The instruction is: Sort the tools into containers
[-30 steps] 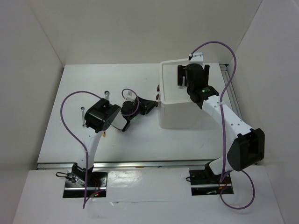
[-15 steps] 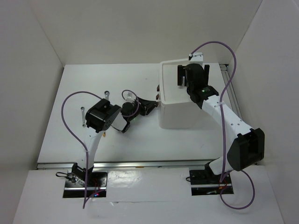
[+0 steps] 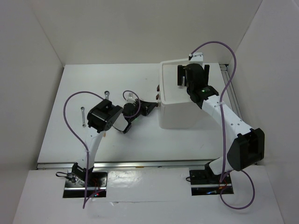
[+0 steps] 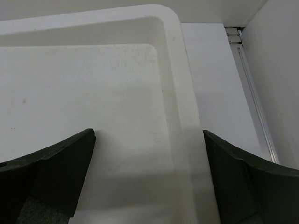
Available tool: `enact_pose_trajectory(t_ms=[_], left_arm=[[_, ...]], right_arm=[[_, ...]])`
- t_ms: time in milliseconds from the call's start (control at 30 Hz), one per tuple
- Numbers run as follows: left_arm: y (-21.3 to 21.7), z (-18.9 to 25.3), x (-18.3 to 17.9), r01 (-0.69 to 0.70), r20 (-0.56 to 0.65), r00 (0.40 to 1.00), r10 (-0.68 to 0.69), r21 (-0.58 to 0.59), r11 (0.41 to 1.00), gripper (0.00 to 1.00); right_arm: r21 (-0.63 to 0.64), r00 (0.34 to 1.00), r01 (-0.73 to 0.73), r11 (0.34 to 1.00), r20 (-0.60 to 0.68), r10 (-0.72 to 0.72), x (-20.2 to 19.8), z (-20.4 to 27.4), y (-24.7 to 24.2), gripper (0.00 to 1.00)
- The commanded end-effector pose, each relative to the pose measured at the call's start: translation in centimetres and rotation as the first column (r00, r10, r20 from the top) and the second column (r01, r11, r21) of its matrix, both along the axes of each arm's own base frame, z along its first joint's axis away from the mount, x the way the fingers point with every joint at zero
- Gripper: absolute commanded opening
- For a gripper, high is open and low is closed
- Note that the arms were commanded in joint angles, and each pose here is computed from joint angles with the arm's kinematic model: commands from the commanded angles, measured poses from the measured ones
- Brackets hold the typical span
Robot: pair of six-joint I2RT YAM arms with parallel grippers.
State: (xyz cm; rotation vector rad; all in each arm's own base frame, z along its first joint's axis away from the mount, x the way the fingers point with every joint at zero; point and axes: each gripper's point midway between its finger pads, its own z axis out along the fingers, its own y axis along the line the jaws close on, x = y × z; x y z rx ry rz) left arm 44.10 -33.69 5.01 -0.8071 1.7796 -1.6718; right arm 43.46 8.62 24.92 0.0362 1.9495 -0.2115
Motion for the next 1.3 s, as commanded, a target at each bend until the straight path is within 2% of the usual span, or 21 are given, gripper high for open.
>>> enact_pose_trajectory(t_ms=[0,167,267,300,467,733,833,867,900,967,1000,1033,1067,1100,1133,1167,1200,1233,1267], left_arm=[[-1.0,8.8,-2.8,0.115,0.334,0.942,-0.037,-0.219,0.969,0.00],[1.0,9.2,-3.4,0.092,0.334,0.942,-0.029,-0.175,0.980,0.00],[3.7,10.3,-3.0,0.051,0.356,0.935,0.001,-0.137,0.989,0.00],[4.6,9.2,-3.2,0.036,0.321,0.947,0.001,-0.109,0.993,0.00],[9.3,9.1,-2.3,-0.045,0.315,0.948,0.054,-0.035,0.998,0.00],[15.9,8.3,-1.5,-0.157,0.281,0.949,0.145,0.021,0.987,0.00],[16.7,9.7,-1.7,-0.134,0.298,0.947,0.121,0.025,0.991,0.00],[16.5,9.9,-1.8,-0.124,0.304,0.947,0.105,0.044,0.991,0.04],[16.5,11.3,-1.7,-0.130,0.328,0.939,0.100,0.073,0.989,0.26],[16.4,12.9,-1.5,-0.138,0.381,0.922,0.074,0.145,0.980,0.39],[16.5,13.8,-1.3,-0.143,0.388,0.919,0.065,0.176,0.974,0.50],[16.5,16.6,-1.4,-0.157,0.429,0.901,0.056,0.203,0.966,0.55],[16.9,15.4,0.2,-0.162,0.344,0.938,0.037,0.340,0.926,0.59],[17.6,15.9,0.7,-0.185,0.316,0.948,0.052,0.408,0.894,0.64],[19.2,20.6,2.6,-0.318,0.371,0.917,0.150,0.450,0.834,0.80],[20.1,16.1,1.7,-0.227,0.150,0.974,0.172,0.599,0.768,0.90],[21.2,16.4,1.8,-0.220,0.135,0.975,0.176,0.680,0.700,1.00],[22.6,15.3,2.0,-0.182,0.052,0.976,0.214,0.735,0.653,1.00],[24.0,18.0,3.5,-0.207,0.058,0.966,0.254,0.762,0.613,1.00]], right_arm=[[0.074,0.852,-0.219,0.973,-0.472,0.228,-6.7,-14.6,6.3,1.00],[0.074,0.852,-0.219,0.973,-0.472,0.228,-6.7,-14.6,6.3,1.00],[0.074,0.852,-0.219,0.973,-0.472,0.228,-6.7,-14.6,6.3,1.00],[0.076,0.855,-0.220,0.973,-0.464,0.230,-6.5,-14.3,6.4,1.00],[0.083,0.850,-0.234,0.969,-0.466,0.245,-6.7,-14.3,6.9,1.00],[0.079,0.843,-0.232,0.969,-0.481,0.241,-6.9,-14.8,6.8,1.00],[0.079,0.843,-0.232,0.969,-0.481,0.241,-6.9,-14.8,6.8,1.00],[0.079,0.843,-0.232,0.969,-0.481,0.241,-6.9,-14.8,6.8,1.00],[0.079,0.843,-0.232,0.969,-0.481,0.241,-6.9,-14.8,6.8,1.00],[0.079,0.843,-0.232,0.969,-0.481,0.241,-6.9,-14.8,6.8,1.00],[0.079,0.843,-0.232,0.969,-0.481,0.241,-6.9,-14.8,6.8,1.00],[0.079,0.843,-0.232,0.969,-0.481,0.241,-6.9,-14.8,6.8,1.00],[0.081,0.838,-0.245,0.966,-0.484,0.253,-6.9,-14.8,6.9,1.00],[0.083,0.841,-0.246,0.966,-0.476,0.255,-6.7,-14.5,7.0,1.00],[0.083,0.841,-0.246,0.966,-0.476,0.255,-6.7,-14.5,7.0,1.00],[0.083,0.841,-0.246,0.966,-0.476,0.255,-6.7,-14.5,7.0,1.00],[0.081,0.838,-0.245,0.966,-0.484,0.253,-6.7,-14.8,7.0,1.00],[0.081,0.838,-0.245,0.966,-0.484,0.253,-6.7,-14.8,7.0,1.00],[0.091,0.833,-0.252,0.964,-0.486,0.264,-6.8,-14.9,7.2,1.00]])
